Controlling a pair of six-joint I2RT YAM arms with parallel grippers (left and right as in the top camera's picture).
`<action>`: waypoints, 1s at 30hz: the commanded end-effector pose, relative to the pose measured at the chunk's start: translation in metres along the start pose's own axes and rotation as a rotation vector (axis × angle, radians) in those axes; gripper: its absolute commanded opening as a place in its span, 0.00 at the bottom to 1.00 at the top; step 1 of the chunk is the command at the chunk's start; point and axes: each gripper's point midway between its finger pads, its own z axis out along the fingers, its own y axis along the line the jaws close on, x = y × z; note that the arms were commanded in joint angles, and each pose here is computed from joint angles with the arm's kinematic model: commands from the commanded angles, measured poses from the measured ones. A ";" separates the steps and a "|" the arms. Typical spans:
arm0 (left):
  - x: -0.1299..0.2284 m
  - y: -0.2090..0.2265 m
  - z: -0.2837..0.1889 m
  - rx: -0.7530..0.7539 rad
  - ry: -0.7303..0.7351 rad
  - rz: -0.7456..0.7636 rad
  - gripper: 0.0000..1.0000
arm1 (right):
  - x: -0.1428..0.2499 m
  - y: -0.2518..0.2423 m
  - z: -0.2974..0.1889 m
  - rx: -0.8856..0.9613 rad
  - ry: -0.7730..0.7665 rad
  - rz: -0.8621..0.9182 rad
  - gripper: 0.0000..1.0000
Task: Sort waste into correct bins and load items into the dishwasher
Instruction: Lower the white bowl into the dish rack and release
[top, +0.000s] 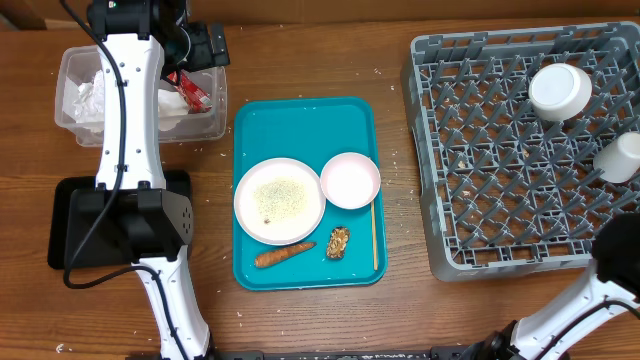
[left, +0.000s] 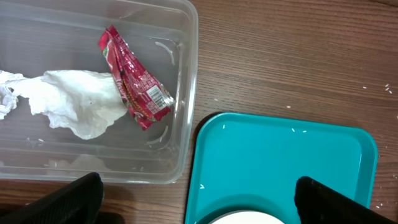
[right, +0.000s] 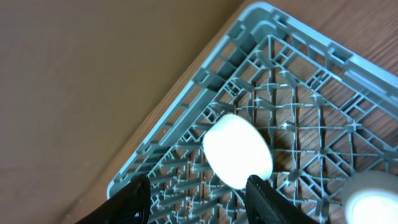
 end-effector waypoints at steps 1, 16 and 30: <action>-0.003 -0.004 -0.003 0.003 -0.015 -0.003 1.00 | 0.031 0.010 0.041 0.124 0.071 -0.111 0.46; -0.003 -0.004 -0.003 0.003 -0.015 -0.003 1.00 | 0.102 -0.016 0.150 0.331 0.266 -0.186 0.05; -0.003 -0.004 -0.003 0.003 -0.015 -0.003 1.00 | 0.083 -0.056 0.145 0.373 0.252 -0.116 0.04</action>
